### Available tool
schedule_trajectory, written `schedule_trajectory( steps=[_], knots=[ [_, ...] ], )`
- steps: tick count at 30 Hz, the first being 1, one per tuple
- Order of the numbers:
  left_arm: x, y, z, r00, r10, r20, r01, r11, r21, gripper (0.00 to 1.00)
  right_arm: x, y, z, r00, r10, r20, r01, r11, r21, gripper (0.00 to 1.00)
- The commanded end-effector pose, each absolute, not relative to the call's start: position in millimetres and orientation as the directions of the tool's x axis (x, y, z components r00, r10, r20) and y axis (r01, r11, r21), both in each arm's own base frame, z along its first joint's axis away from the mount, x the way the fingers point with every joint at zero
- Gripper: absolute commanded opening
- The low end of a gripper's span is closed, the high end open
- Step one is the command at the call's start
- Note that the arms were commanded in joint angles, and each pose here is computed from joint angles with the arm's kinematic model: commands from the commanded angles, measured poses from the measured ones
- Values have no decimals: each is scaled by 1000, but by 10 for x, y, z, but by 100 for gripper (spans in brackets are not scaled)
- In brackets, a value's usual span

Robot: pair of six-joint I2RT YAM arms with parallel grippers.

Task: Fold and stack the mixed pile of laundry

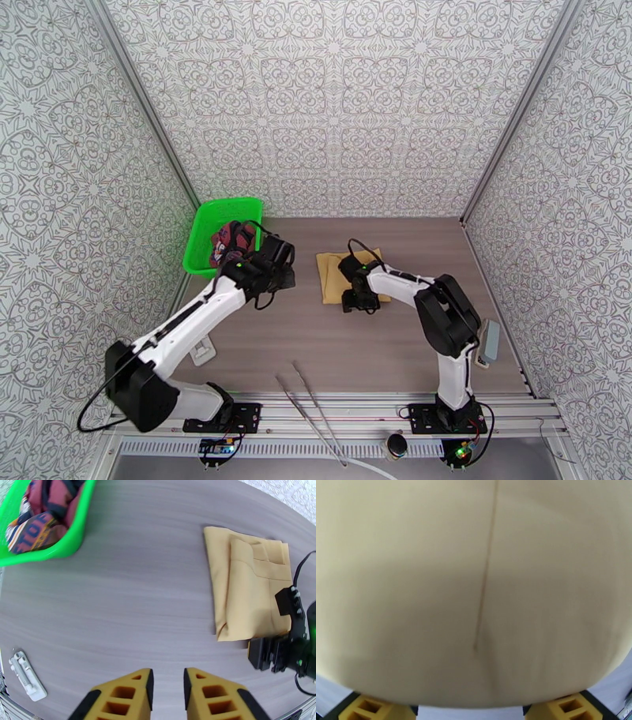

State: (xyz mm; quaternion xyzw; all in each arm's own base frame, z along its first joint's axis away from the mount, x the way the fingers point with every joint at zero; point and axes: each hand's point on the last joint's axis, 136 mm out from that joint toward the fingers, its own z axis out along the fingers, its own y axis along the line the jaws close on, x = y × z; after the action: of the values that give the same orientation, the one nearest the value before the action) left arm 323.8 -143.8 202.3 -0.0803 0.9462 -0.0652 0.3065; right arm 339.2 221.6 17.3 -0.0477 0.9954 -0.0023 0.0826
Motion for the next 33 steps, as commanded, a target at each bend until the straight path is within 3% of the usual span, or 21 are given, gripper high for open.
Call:
schedule_trajectory(
  steps=[1,18,28,33],
  knots=[
    [3158,-1244,1943,-808,-205,-553,-148,978,-147,30,3813,2212,120,-965,-59,-257,-47,997,-54,72],
    [3107,-953,1954,-795,-258,-549,-199,966,-165,30,4866,2480,315,-945,-13,-328,-16,1000,7,73],
    [3077,-848,1974,-793,-266,-548,-216,964,-156,31,5034,2659,281,-942,42,-334,15,997,81,74],
    [3132,-672,1996,-784,-295,-546,-264,955,-136,43,4942,2627,416,-939,37,-342,6,996,90,74]
  ],
)
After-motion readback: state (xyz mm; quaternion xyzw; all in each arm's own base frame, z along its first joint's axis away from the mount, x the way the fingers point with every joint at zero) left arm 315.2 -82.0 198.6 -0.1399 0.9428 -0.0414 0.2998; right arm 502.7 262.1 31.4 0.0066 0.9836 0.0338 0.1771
